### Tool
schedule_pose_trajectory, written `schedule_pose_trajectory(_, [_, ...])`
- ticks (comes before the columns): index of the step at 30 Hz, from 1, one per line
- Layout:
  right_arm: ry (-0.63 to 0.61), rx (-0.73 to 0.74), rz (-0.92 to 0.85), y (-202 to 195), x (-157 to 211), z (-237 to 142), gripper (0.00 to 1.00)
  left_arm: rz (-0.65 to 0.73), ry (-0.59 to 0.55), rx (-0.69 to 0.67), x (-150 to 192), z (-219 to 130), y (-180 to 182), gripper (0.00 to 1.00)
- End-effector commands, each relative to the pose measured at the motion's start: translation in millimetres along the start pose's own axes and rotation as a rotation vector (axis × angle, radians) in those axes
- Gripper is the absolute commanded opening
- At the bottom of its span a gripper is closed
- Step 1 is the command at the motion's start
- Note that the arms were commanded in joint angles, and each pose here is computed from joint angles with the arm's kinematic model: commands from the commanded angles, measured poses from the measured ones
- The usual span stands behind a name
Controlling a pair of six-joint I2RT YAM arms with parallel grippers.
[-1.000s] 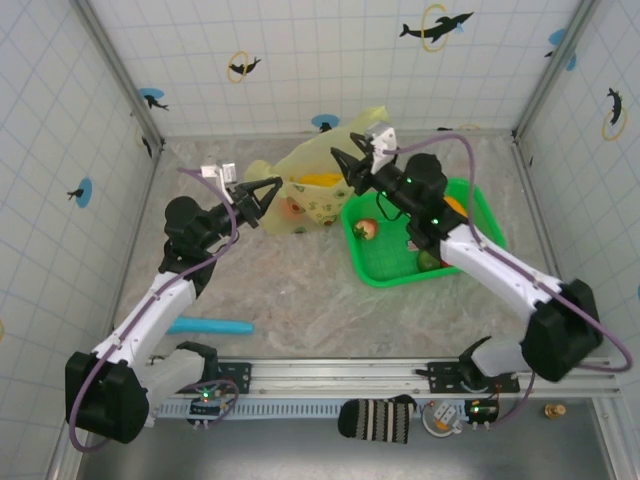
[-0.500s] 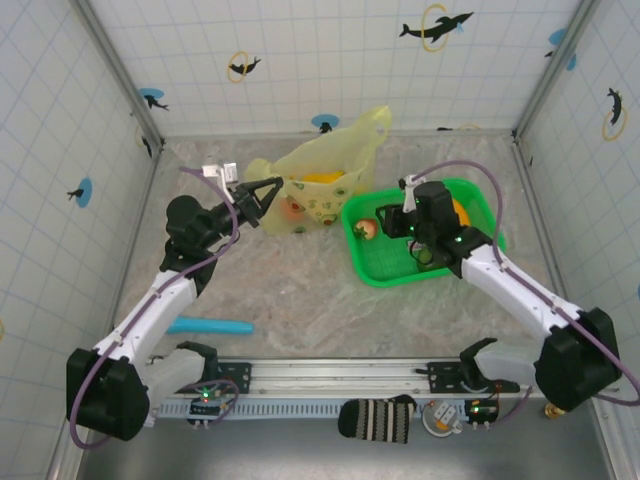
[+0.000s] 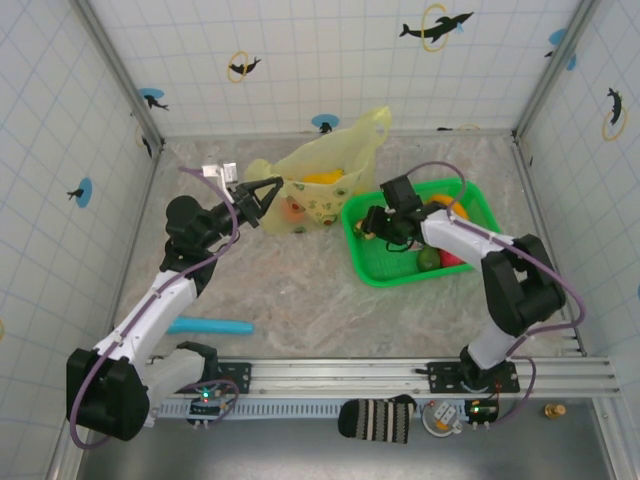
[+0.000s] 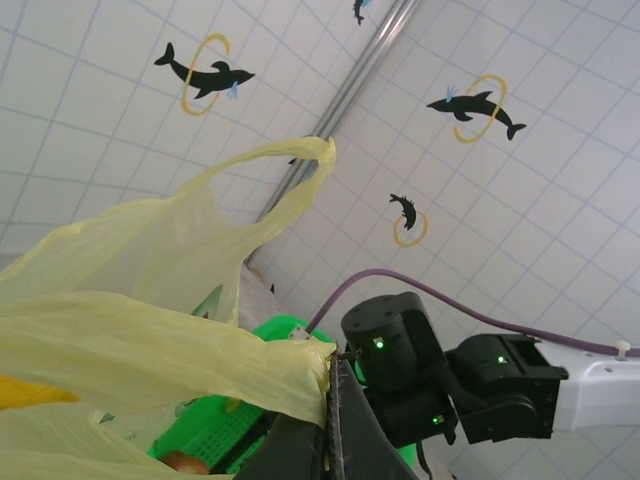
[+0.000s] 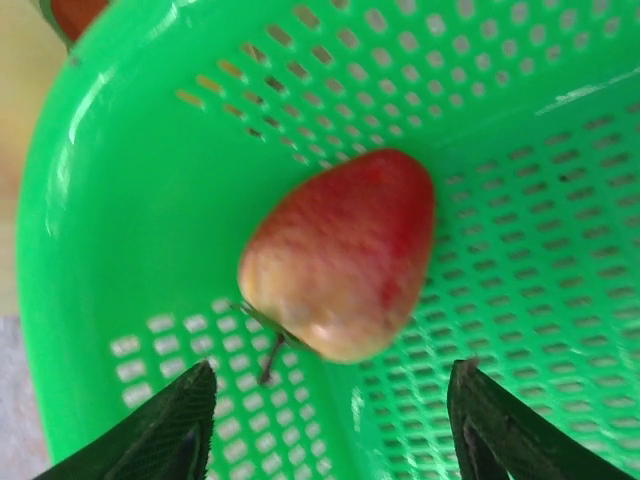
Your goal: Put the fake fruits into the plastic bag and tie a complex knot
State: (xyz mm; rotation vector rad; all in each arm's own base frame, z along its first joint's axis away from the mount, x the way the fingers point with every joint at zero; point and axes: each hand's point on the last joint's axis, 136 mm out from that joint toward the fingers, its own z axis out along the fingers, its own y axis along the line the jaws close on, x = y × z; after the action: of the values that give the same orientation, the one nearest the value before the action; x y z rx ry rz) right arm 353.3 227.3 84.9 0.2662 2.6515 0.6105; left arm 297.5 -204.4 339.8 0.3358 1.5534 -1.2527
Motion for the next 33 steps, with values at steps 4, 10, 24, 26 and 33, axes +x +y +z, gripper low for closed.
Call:
schedule_pose_trajectory(4, [-0.005,0.065,0.064,-3,-4,15,0.7,0.013,-0.011,0.028,-3,-2,-5,0.0])
schedule_pose_trajectory(10, [0.007,0.103,0.054,-7,-7,33,0.7,0.01,-0.012,0.033,-3,-2,-6,0.0])
schedule_pose_trajectory(24, [-0.009,0.238,-0.027,-36,-14,37,0.59,0.007,-0.013,0.039,-4,-3,-8,0.0])
schedule_pose_trajectory(26, [-0.013,0.24,-0.042,-37,-16,32,0.59,0.004,-0.012,0.039,-3,-3,-7,0.0])
schedule_pose_trajectory(33, [-0.032,0.212,-0.057,-36,-22,17,0.89,0.01,-0.016,0.039,-4,-3,-8,0.0])
